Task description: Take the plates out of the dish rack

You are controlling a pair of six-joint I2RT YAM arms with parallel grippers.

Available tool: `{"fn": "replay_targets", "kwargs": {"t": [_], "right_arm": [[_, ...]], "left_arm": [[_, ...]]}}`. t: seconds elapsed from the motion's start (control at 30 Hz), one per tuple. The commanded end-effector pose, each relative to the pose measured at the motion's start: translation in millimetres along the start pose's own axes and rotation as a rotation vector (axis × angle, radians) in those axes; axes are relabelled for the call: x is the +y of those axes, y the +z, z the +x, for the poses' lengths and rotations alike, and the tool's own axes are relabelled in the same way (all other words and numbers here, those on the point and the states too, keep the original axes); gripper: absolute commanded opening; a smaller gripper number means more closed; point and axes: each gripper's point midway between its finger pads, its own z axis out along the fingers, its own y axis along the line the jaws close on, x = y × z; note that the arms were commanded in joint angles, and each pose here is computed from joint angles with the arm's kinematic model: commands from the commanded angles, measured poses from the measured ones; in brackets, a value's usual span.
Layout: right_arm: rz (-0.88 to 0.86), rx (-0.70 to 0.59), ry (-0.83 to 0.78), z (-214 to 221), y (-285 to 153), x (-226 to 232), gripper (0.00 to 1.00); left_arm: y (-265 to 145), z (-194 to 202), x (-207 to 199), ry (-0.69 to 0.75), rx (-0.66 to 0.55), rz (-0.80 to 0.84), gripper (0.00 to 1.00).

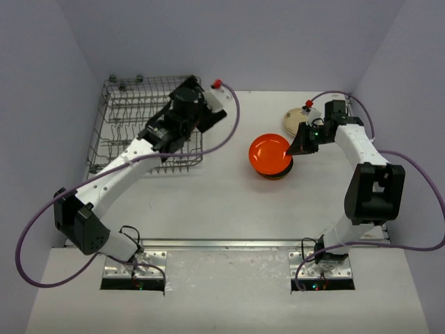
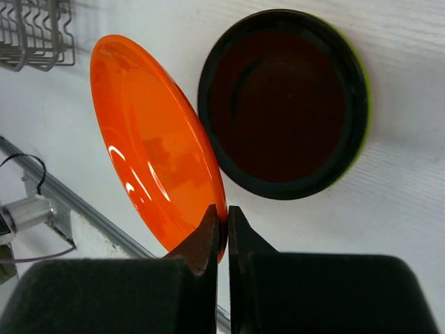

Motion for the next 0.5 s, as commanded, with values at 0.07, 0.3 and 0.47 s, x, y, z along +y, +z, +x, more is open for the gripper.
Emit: {"fn": "replay_targets", "kwargs": {"t": [0.07,0.3,0.47], "right_arm": [[0.069,-0.025,-0.019,-26.8,3.5,-26.0,0.0],[0.125,0.009,-0.001,-29.0,16.9,-56.8,0.0],[0.146,0.021,0.007,-28.7,20.4,-69.8,0.0]], "left_arm": [[35.3,56.3,22.4,-0.555,0.217,0.051,1.0],[43.7,85.1,27.8,-0.693,0.266,0.061,1.0],[44.9,93.4,28.2,-0.72,0.276,0.061,1.0]]}}
